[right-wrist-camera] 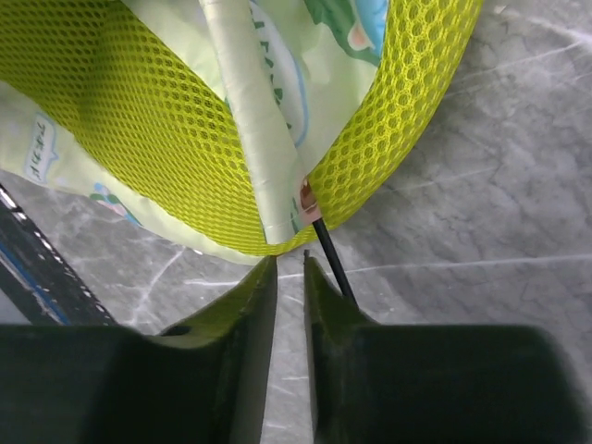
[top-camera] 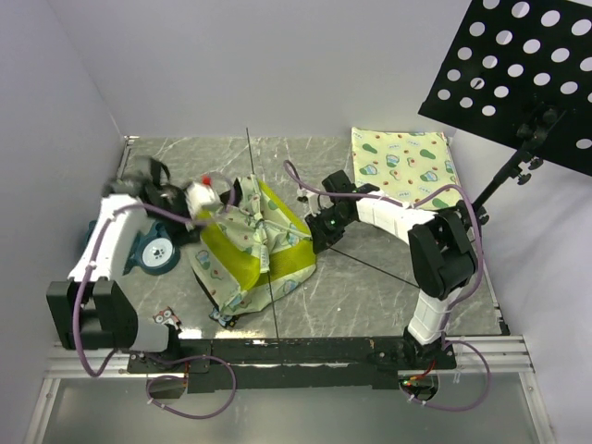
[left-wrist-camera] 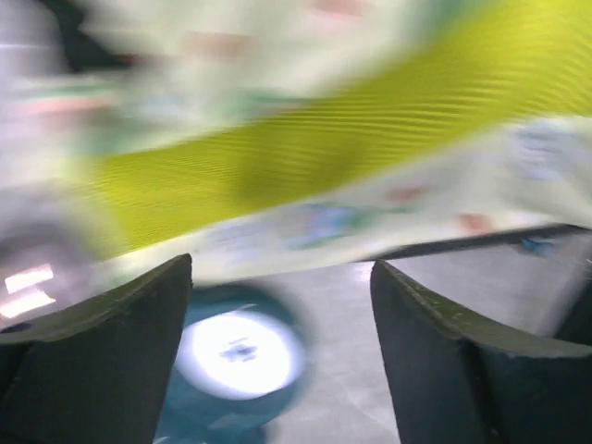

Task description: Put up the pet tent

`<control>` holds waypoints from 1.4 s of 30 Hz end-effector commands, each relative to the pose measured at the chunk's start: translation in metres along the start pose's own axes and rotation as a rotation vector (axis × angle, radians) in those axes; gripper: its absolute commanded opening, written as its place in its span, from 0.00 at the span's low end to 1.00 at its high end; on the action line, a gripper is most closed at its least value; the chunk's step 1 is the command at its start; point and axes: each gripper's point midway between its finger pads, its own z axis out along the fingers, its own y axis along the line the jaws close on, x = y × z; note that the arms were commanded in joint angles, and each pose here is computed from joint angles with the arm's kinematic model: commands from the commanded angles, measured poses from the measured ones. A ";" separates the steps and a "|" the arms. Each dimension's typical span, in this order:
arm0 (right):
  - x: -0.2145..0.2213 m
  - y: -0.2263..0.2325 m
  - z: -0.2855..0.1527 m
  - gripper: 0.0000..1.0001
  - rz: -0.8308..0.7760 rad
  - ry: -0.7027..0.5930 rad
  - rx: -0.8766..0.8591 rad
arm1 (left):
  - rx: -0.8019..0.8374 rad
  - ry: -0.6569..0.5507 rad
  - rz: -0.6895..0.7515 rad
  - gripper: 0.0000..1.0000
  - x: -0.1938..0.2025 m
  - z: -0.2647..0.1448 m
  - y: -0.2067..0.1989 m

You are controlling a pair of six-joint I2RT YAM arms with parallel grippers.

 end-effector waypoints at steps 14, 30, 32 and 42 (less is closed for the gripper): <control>0.041 0.001 -0.049 0.67 -0.116 0.038 0.086 | -0.147 0.184 0.346 0.82 0.016 -0.009 0.201; -0.009 -0.002 -0.019 0.00 -0.202 -0.003 0.060 | -0.017 0.131 0.204 0.08 0.015 -0.003 0.123; -0.026 0.013 -0.025 0.00 -0.242 -0.038 0.052 | -0.085 0.105 0.163 0.01 0.000 -0.028 0.123; -0.095 0.083 -0.057 0.00 -0.310 -0.202 -0.047 | -0.482 0.131 0.141 0.01 -0.040 -0.175 0.094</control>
